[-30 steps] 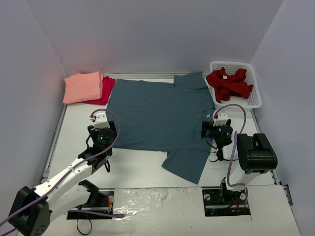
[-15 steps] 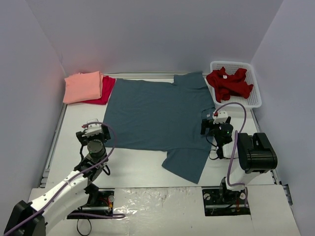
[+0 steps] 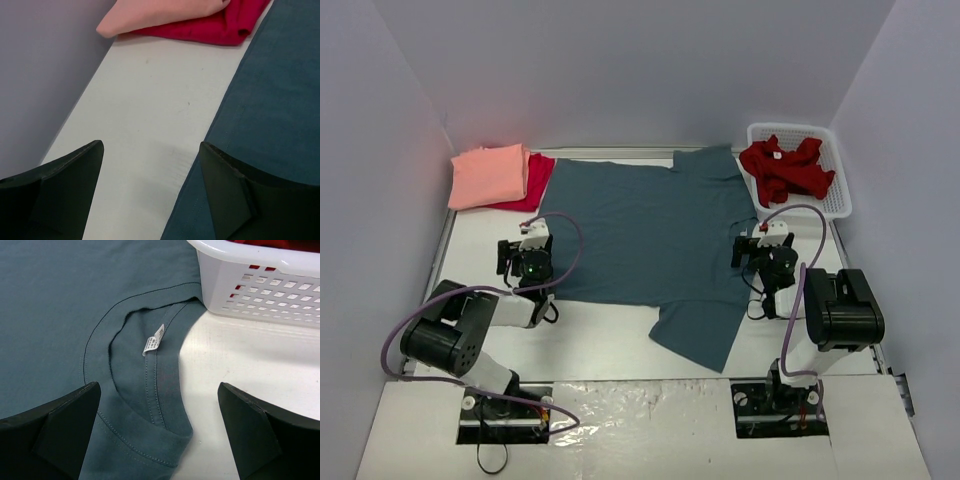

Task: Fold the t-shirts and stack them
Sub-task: Flatten out the tshirt

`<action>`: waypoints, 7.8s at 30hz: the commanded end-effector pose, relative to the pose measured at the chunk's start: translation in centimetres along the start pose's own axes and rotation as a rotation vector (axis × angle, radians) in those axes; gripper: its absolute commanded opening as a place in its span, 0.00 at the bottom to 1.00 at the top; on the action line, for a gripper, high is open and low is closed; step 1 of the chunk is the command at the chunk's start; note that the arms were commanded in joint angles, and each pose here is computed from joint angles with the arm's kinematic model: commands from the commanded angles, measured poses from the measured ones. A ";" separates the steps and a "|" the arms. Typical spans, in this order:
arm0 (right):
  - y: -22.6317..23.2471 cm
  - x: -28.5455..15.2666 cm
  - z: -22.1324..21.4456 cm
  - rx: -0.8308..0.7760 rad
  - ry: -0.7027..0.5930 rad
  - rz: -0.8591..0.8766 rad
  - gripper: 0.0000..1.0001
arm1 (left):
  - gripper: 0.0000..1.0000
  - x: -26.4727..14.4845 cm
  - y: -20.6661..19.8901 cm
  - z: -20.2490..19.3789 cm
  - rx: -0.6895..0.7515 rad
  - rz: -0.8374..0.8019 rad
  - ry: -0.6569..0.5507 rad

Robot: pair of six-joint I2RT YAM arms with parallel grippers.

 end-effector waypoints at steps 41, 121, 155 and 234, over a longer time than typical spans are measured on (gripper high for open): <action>-1.9 1.0 5.1 0.005 -0.222 -0.068 1.00 | 0.94 -0.2 -0.1 1.2 -0.122 -0.207 -0.186; -2.0 1.0 4.9 0.009 -0.218 -0.068 1.00 | 0.94 4.6 0.1 0.7 -0.176 -0.334 0.011; -2.0 1.0 5.0 0.009 -0.219 -0.068 1.00 | 0.94 4.6 0.1 0.7 -0.175 -0.336 0.010; -0.8 -2.3 11.8 -0.044 0.040 0.273 1.00 | 0.94 1.3 2.5 9.5 0.002 -0.346 0.099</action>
Point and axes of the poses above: each gripper's point midway between its finger pads, its own x axis out along the fingers, its own y axis along the line the jaws close on, z = x × y, the point moved 5 cm from there along -x, back along the fingers, and after that the axes turned 14 degrees about -x, right-handed, at the moved point
